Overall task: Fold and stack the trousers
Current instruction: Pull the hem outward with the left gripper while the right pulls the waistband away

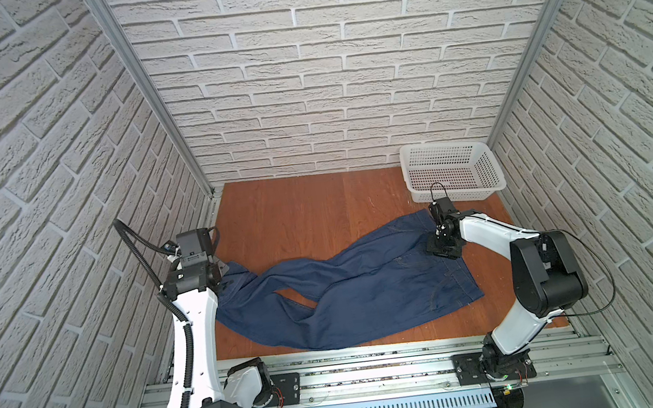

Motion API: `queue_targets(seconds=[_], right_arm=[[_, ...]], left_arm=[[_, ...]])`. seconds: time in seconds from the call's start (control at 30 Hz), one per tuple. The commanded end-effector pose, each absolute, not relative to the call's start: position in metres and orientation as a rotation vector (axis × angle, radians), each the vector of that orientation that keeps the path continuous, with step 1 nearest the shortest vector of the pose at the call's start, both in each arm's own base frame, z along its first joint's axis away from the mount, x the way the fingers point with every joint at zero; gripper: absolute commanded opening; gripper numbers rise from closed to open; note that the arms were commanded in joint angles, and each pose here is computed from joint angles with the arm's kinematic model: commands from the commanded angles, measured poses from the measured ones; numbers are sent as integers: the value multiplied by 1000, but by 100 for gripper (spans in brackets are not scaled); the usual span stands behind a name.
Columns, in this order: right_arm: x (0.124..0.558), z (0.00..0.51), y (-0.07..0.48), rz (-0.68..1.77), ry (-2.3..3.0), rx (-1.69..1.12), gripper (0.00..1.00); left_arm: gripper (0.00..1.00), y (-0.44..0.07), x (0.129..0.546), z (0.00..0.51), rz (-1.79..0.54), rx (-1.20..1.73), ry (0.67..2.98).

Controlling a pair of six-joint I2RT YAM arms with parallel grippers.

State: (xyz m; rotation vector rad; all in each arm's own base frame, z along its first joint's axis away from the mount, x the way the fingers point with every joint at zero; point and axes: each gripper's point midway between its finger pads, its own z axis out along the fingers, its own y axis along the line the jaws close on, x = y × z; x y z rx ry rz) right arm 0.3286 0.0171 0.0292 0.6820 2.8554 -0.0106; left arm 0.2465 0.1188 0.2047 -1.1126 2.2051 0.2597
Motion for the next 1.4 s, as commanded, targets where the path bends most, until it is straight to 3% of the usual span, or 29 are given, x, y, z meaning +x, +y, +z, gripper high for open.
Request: queue_targets(seconds=[0.0,0.07,0.27,0.4,0.53,0.77,1.03,1.13,1.17,1.37], right_arm=[[322,14,4,-52,2835,837,50],[315,5,-2,-62,2836,923,50],[301,3,-21,-126,2815,1075,47],[287,9,-39,-189,2770,1154,48],[268,12,-59,-217,2726,1244,48],[250,44,-88,-218,2583,1332,48],[303,134,-79,24,2356,1220,51],[326,133,-79,57,2386,1227,52],[334,131,-77,78,2398,1228,52],[364,120,-70,179,2402,1227,52]], left_arm=[[0,120,249,200,158,-1182,2155],[0,122,248,197,135,-1208,2141],[63,120,254,198,80,-1214,2135],[80,119,256,206,63,-1195,2117],[88,115,260,214,37,-1151,2120],[88,102,269,211,-47,-1060,2190],[88,76,280,201,-116,-941,2280],[92,66,284,188,-138,-913,2339],[98,63,284,183,-153,-910,2360],[98,55,276,152,-175,-925,2472]])
